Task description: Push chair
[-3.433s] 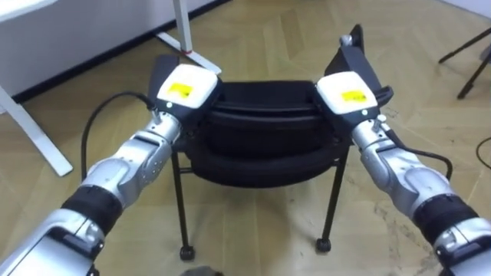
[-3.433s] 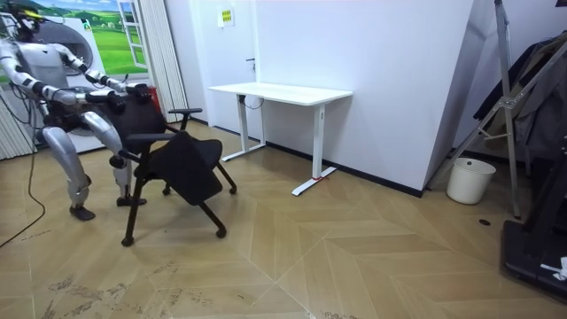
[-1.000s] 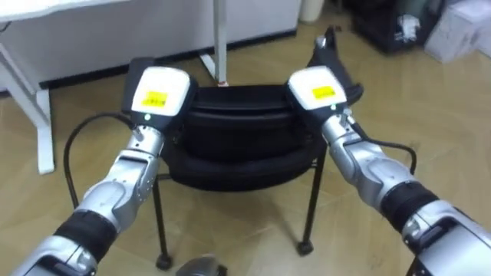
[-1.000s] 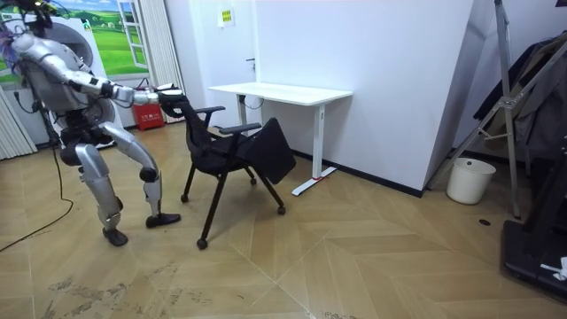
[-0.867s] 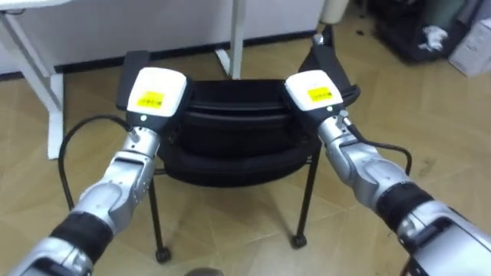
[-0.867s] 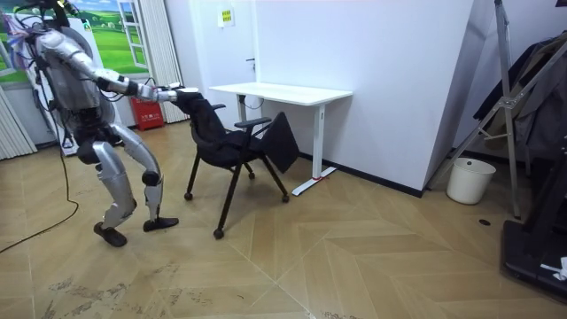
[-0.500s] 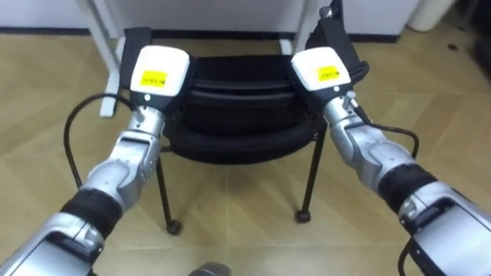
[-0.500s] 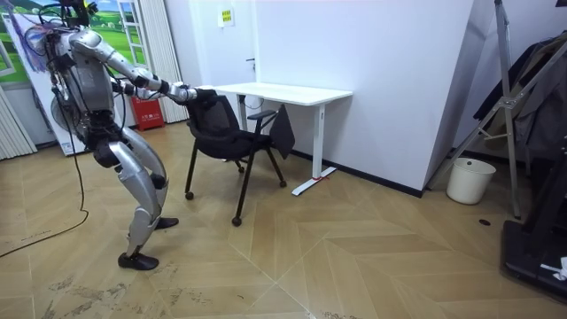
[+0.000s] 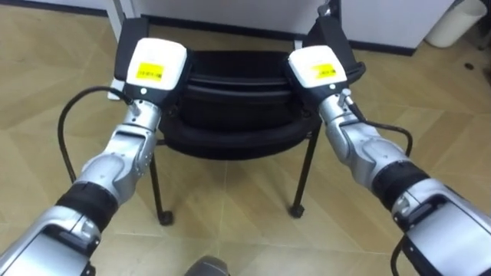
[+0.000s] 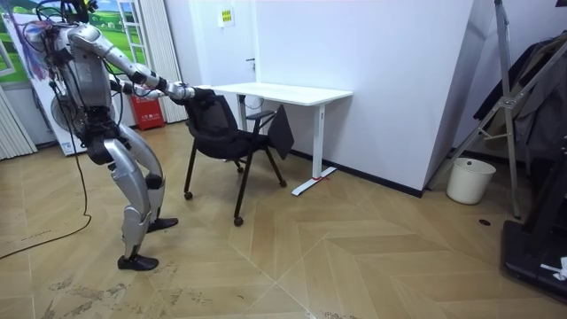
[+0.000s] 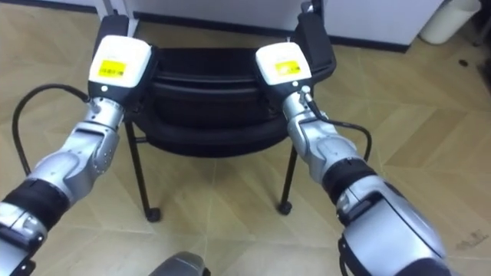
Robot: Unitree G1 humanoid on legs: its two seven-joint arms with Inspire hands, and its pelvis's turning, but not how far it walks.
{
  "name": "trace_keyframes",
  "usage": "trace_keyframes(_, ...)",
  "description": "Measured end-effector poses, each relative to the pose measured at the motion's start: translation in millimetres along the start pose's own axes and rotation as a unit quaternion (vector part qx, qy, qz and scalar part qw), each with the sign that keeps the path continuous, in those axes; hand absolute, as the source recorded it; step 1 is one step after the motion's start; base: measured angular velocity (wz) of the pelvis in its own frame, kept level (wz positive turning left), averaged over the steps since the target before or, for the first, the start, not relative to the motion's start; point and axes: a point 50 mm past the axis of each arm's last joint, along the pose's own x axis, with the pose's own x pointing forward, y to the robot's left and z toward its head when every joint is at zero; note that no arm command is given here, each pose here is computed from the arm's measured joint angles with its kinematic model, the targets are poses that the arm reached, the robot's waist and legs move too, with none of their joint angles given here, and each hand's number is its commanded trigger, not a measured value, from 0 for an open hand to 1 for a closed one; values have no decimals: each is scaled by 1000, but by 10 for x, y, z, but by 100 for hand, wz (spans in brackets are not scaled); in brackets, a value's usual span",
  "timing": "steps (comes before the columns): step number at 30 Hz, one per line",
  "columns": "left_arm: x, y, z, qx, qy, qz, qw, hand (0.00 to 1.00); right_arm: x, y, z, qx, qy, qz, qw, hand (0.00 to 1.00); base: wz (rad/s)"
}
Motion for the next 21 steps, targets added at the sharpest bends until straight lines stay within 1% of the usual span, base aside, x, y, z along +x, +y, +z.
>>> trace_keyframes(6,31,19,30,8,-6,3,1000,100,8,-11,-29,9,4,1,1000,100,-2)
trace_keyframes(21,100,26,148,-9,2,0,1000,100,14,-94,-172,-2,3,-4,1000,100,-11)
